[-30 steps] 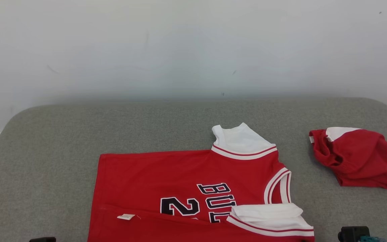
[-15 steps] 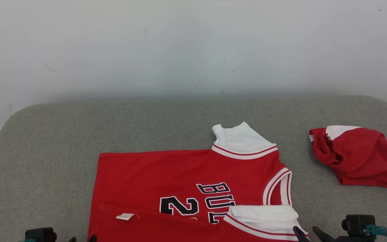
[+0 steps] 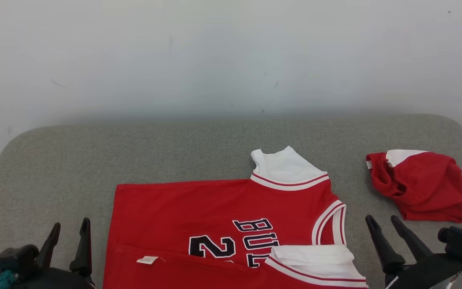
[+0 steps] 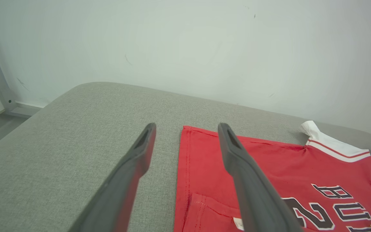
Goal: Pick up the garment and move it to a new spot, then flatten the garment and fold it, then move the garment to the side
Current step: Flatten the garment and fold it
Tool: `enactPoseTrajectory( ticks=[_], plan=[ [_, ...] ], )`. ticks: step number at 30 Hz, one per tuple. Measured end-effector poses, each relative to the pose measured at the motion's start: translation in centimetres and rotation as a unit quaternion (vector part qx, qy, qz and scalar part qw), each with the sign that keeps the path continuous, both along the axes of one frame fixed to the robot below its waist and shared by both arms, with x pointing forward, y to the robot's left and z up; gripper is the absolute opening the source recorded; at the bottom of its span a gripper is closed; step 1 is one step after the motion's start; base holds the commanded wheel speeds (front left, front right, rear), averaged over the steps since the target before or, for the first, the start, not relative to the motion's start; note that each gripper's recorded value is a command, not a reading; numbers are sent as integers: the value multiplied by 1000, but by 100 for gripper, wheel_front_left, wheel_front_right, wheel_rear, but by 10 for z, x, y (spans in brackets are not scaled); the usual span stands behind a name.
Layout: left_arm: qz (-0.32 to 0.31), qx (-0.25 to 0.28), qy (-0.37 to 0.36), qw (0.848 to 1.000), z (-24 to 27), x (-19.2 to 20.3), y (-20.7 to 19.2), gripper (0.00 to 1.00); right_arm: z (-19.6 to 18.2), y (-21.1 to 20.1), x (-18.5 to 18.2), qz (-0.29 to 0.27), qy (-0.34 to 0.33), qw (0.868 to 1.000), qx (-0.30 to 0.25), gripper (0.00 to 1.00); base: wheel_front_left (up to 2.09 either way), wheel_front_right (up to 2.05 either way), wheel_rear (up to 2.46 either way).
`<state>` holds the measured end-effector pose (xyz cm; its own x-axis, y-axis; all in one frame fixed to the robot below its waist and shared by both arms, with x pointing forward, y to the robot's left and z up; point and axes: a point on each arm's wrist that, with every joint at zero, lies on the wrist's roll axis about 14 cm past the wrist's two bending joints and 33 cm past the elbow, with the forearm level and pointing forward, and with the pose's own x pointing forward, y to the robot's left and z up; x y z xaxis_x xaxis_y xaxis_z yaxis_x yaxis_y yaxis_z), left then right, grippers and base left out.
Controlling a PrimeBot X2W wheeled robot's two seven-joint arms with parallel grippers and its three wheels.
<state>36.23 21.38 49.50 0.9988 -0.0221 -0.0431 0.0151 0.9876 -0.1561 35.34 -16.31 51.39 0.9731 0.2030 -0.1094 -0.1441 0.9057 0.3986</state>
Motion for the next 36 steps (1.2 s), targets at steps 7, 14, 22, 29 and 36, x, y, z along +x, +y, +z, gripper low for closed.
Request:
enactPoseTrajectory(
  ticks=[7,14,22,29,36],
  plan=[
    [-11,36,3,999,-10,-19,-7,100,20,-11,3,-45,-56,997,-9,100,0,0,0],
    [-9,42,-22,999,3,-21,-8,100,27,-10,3,-51,-92,992,-68,100,0,0,0],
    [-8,55,-36,998,10,-23,-9,100,23,-21,1,-73,-96,989,-86,100,0,0,0],
    [8,61,-52,997,19,-20,-2,100,13,-31,0,-90,-80,988,-95,100,0,0,0],
    [9,66,-48,997,18,-23,-3,100,-2,-35,-2,-91,-54,989,-101,100,0,0,0]
  ],
)
